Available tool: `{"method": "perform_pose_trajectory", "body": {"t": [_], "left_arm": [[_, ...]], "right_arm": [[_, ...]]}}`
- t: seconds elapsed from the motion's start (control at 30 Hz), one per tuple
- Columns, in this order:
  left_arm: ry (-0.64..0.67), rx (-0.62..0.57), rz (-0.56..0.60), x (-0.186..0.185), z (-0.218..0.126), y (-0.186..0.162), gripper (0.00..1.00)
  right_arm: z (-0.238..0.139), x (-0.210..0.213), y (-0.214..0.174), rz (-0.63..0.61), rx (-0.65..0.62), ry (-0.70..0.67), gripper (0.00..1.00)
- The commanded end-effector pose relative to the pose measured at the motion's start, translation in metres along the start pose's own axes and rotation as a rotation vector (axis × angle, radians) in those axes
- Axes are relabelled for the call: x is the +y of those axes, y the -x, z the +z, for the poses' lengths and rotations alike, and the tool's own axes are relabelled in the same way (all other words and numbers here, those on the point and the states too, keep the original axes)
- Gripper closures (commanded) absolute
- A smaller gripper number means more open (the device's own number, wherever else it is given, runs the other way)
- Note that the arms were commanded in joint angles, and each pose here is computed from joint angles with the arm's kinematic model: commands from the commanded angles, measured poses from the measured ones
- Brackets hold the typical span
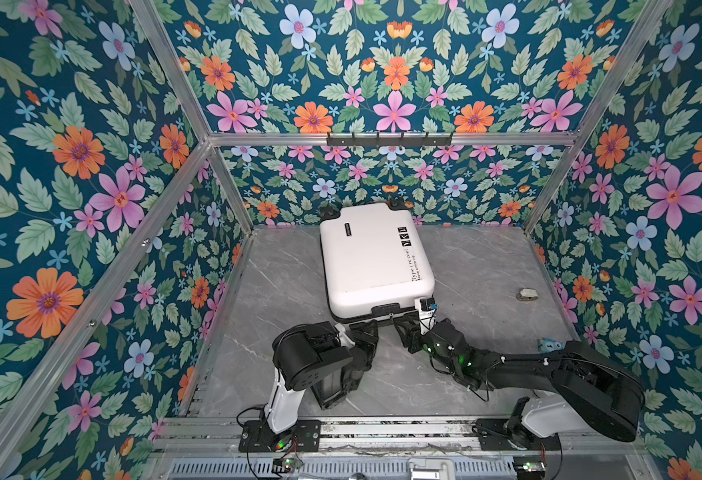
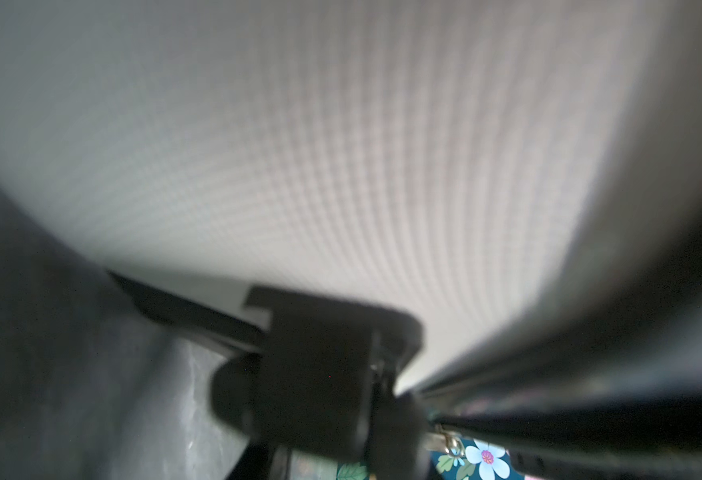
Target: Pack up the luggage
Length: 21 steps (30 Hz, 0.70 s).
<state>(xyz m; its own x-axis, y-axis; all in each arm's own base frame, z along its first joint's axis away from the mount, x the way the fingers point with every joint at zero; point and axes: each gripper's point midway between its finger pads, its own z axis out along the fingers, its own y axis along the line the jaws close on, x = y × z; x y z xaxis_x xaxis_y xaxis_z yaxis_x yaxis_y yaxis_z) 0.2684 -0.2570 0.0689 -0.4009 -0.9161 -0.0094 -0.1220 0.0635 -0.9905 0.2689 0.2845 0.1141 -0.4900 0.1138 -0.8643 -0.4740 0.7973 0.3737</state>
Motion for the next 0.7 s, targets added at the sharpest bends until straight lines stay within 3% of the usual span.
{"method": "perform_pose_trajectory", "body": {"t": [0.0, 0.27, 0.67], "left_arm": [[-0.026, 0.021, -0.016, -0.006, 0.001, -0.004, 0.71], [-0.022, 0.040, -0.018, -0.005, 0.003, -0.009, 0.76], [-0.015, 0.058, -0.022, -0.002, 0.002, -0.011, 0.79]], "right_arm": [[0.002, 0.009, 0.013, -0.010, -0.061, 0.038, 0.46], [0.015, 0.010, 0.009, -0.013, -0.065, 0.042, 0.59], [0.030, 0.004, 0.009, 0.025, -0.096, 0.012, 0.66]]}}
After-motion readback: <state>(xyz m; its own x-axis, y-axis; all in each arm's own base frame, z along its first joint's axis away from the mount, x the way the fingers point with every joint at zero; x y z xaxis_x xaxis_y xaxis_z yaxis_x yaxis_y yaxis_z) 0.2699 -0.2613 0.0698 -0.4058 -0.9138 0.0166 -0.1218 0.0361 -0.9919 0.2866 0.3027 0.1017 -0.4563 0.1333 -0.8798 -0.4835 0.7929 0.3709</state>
